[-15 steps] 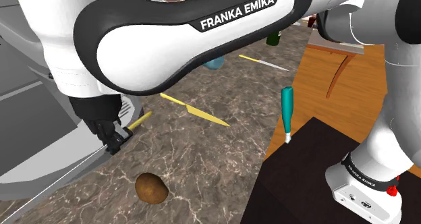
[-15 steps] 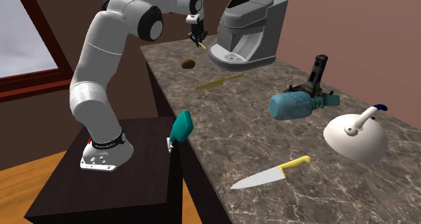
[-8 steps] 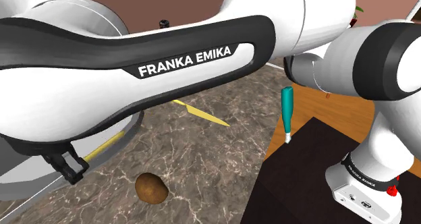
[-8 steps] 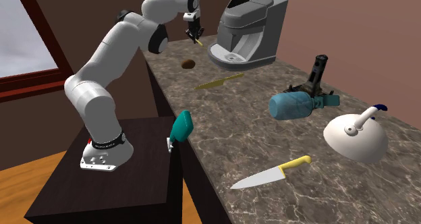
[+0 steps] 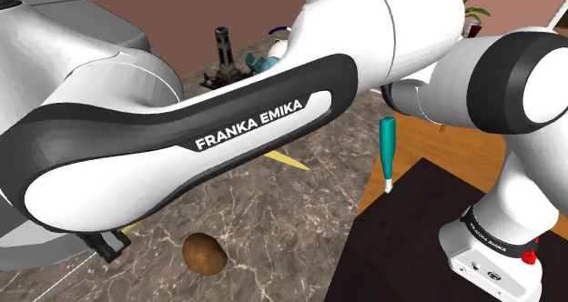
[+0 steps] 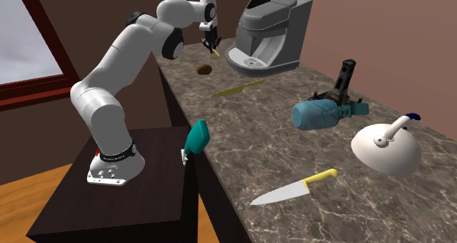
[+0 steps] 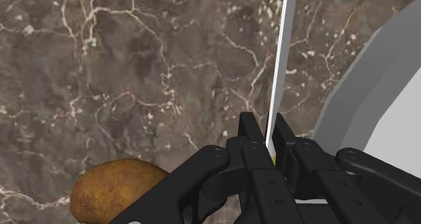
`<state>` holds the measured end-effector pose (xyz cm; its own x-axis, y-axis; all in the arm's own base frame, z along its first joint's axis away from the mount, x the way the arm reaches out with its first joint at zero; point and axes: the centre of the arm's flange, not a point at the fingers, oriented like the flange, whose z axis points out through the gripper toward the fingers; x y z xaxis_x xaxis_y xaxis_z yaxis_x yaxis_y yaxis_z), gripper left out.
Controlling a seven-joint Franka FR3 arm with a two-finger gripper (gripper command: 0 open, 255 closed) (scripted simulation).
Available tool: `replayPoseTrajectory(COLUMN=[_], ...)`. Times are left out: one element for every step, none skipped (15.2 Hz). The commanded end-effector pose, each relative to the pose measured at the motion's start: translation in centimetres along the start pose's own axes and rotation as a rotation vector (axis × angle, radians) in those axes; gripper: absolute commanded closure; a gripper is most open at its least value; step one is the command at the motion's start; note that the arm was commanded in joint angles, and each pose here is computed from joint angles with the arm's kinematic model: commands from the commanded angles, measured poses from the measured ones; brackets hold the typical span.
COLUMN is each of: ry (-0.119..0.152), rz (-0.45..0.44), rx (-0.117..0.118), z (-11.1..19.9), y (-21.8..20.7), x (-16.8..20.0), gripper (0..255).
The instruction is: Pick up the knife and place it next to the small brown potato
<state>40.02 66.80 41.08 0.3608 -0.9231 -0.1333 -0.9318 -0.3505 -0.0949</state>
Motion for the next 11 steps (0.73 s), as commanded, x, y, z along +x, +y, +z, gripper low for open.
replayPoseTrajectory(ry=[0.0, 0.0, 0.0, 0.0, 0.0, 0.0, 0.0, 0.0, 0.0, 0.0, 0.0], rz=[0.0, 0.0, 0.0, 0.0, 0.0, 0.0, 0.0, 0.0, 0.0, 0.0, 0.0], rx=[0.0, 0.0, 0.0, 0.0, 0.0, 0.0, 0.0, 0.0, 0.0, 0.0, 0.0], z=[1.0, 1.5, 2.0, 2.6, 3.1, 3.6, 4.1, 4.6, 5.2, 5.7, 6.2], y=[0.0, 0.1, 0.1, 0.2, 0.2, 0.3, 0.3, 0.4, 0.4, 0.5, 0.5], x=[0.1, 0.2, 0.3, 0.4, 0.4, 0.5, 0.6, 0.6, 0.7, 0.8, 0.8], gripper=[255, 255, 255, 255, 255, 255, 255, 255, 255, 255, 255])
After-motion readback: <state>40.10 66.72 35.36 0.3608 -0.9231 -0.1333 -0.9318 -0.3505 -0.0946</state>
